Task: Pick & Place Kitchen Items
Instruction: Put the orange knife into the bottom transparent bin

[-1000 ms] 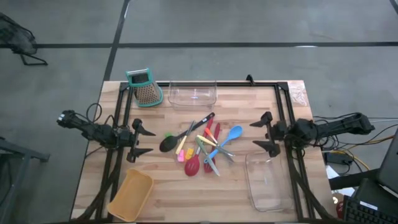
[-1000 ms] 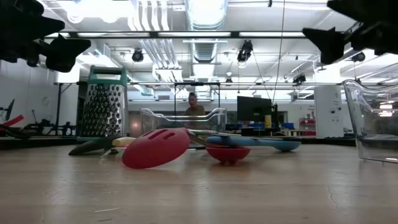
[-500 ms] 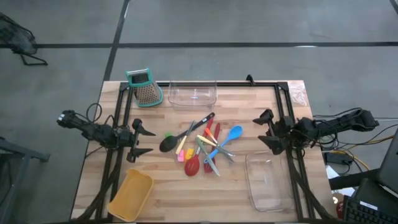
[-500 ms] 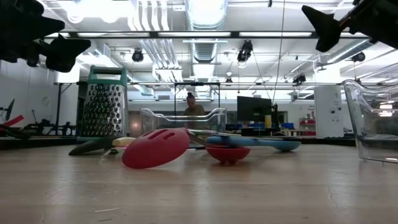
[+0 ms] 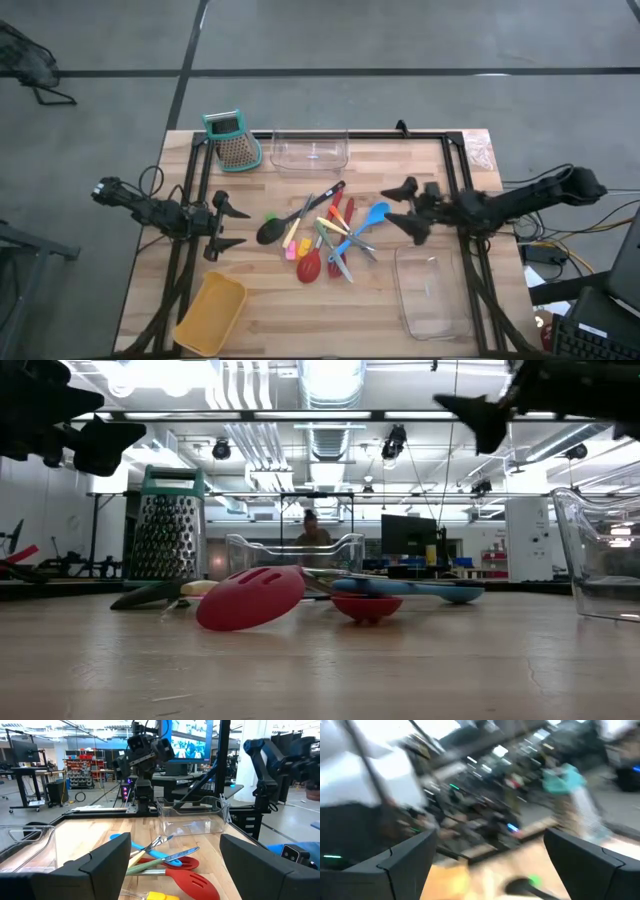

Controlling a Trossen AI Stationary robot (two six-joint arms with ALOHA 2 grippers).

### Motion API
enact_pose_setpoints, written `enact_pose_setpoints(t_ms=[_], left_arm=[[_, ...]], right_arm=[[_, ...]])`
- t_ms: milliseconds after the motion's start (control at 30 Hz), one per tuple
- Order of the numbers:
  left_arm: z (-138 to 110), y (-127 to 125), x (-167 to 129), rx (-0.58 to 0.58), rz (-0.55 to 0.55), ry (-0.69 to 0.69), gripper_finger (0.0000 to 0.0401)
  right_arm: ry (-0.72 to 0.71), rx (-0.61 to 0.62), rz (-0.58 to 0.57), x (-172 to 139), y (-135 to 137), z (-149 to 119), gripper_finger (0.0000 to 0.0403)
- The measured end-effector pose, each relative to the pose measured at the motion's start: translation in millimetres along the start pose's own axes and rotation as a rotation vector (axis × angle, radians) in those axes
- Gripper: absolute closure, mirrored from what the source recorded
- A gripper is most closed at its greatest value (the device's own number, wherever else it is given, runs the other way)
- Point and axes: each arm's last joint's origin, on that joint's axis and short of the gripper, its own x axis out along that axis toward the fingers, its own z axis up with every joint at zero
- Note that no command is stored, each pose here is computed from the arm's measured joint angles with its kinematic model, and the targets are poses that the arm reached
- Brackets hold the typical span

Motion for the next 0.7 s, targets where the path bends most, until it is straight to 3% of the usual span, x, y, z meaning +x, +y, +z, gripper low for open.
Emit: enact_pose_setpoints(t_ms=[333,700], left_arm=[[0.0,0.0,0.0,0.000,0.000,0.000,0.0089],[-0.1,0.0,0.0,0.000,0.000,0.000,0.0089]], right_arm=[[0.473,-0.097,-0.401,67.2,6.4,11.1,0.0039],[0.688,-0.077,-0.582,127.2,0.2,-4.6,0.0045]])
